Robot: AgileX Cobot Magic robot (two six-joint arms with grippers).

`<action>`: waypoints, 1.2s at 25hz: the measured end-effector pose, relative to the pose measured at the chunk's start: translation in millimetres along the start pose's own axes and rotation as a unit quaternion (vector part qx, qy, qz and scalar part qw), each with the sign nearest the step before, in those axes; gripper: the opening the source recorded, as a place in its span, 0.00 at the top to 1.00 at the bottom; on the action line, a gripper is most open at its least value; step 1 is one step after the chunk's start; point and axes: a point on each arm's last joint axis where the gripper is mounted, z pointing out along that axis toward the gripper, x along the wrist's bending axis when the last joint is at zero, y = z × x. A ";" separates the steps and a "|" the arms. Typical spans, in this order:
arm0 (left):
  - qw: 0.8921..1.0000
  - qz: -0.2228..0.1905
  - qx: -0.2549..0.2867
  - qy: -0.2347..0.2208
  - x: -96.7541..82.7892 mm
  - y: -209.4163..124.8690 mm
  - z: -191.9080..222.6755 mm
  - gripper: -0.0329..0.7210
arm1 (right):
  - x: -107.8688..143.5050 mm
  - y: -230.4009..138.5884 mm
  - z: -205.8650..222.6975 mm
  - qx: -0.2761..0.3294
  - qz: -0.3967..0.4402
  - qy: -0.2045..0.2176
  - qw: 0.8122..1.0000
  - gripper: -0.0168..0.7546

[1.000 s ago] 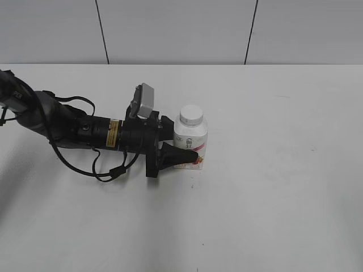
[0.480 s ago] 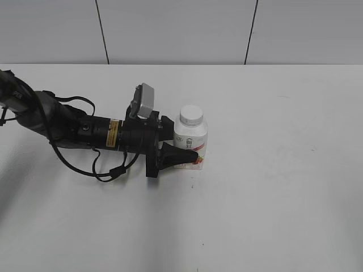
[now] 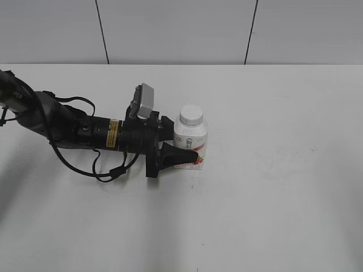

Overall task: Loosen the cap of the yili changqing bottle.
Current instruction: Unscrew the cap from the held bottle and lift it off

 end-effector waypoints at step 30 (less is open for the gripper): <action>1.000 0.003 0.005 -0.003 -0.6 -0.6 0.0 0.40 | 82.0 189.3 204.2 0.338 0.144 0.140 0.920 0.33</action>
